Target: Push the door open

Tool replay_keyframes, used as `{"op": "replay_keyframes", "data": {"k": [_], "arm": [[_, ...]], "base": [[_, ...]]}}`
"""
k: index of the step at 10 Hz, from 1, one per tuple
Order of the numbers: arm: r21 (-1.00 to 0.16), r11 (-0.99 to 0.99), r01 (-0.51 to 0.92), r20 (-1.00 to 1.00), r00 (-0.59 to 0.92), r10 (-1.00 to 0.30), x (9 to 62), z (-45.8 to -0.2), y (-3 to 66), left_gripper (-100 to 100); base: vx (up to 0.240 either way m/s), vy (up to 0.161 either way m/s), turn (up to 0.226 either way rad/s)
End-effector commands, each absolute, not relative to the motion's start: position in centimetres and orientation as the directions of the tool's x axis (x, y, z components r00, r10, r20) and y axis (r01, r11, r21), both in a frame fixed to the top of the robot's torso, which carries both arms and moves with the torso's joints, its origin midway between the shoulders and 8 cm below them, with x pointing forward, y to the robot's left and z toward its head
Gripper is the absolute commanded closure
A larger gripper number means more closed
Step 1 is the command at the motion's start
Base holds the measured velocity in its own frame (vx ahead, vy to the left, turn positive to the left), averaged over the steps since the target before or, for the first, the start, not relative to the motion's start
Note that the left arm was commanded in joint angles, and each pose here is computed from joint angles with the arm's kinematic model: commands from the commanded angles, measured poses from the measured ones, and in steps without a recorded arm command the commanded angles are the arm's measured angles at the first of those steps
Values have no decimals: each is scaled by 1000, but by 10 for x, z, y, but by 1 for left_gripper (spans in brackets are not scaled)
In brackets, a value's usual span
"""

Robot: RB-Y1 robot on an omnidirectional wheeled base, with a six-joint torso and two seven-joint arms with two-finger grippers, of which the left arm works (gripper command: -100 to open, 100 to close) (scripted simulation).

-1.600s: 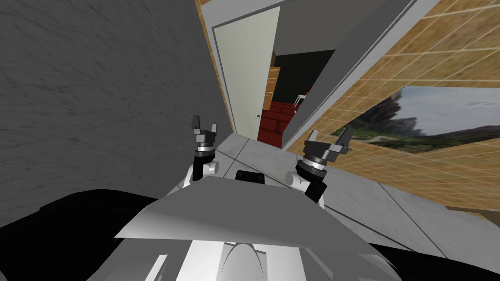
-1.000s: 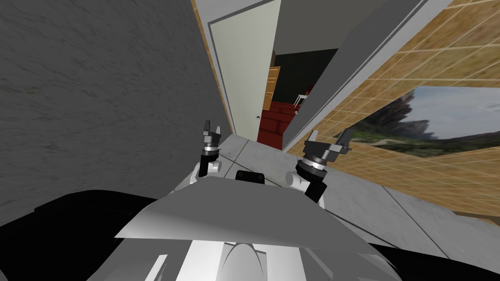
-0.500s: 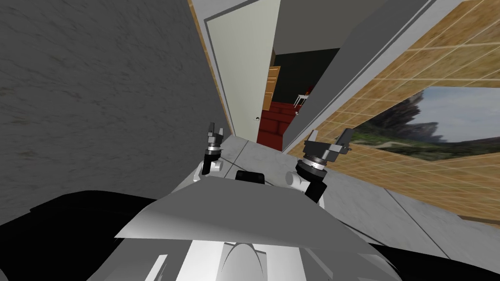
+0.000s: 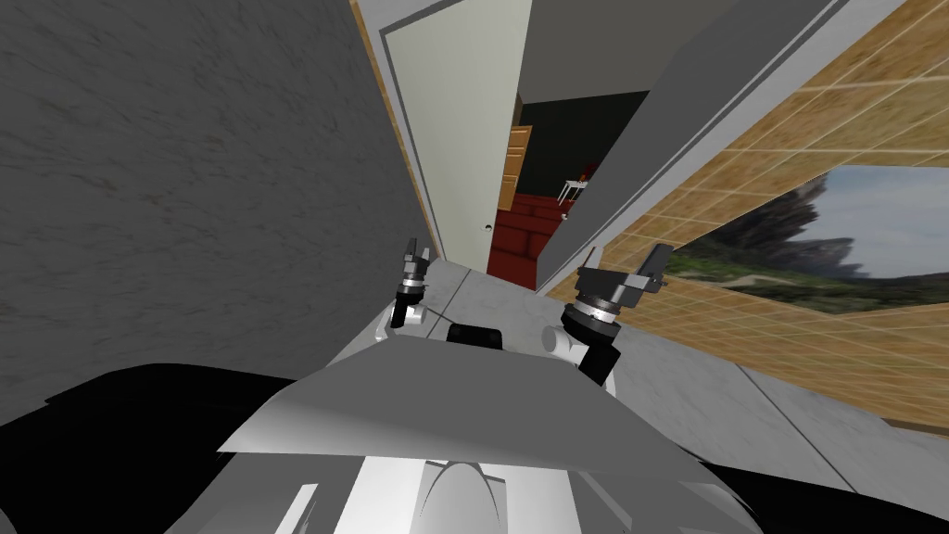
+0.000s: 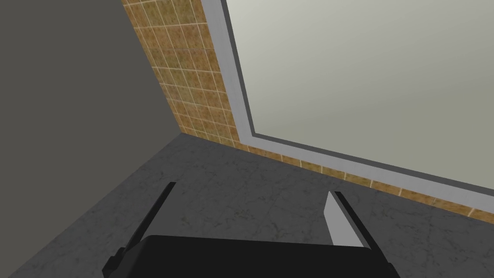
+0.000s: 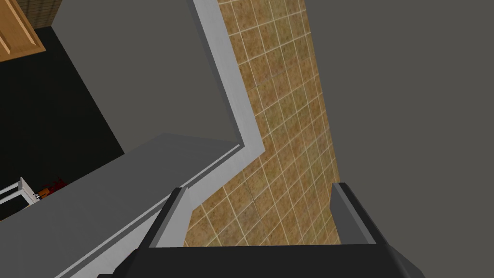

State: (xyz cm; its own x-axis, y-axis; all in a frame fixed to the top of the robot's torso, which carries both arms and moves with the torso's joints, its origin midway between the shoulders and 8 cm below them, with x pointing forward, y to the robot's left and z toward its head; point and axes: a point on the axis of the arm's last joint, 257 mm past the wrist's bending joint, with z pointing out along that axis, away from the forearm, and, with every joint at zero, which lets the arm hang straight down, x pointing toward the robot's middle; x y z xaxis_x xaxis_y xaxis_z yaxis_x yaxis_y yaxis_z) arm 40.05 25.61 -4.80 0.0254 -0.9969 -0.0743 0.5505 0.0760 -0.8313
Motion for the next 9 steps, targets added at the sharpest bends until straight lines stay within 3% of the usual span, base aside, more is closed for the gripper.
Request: {"op": "replay_keyframes", "data": {"k": [1,9], "arm": [[-839,72,539,-74,17,-997,407,-58,254,-100],[-880,51,473,-72,-27,-997,432,-109,242,-100]], "base": [[96,2,-8],[98,-8,-5]]}}
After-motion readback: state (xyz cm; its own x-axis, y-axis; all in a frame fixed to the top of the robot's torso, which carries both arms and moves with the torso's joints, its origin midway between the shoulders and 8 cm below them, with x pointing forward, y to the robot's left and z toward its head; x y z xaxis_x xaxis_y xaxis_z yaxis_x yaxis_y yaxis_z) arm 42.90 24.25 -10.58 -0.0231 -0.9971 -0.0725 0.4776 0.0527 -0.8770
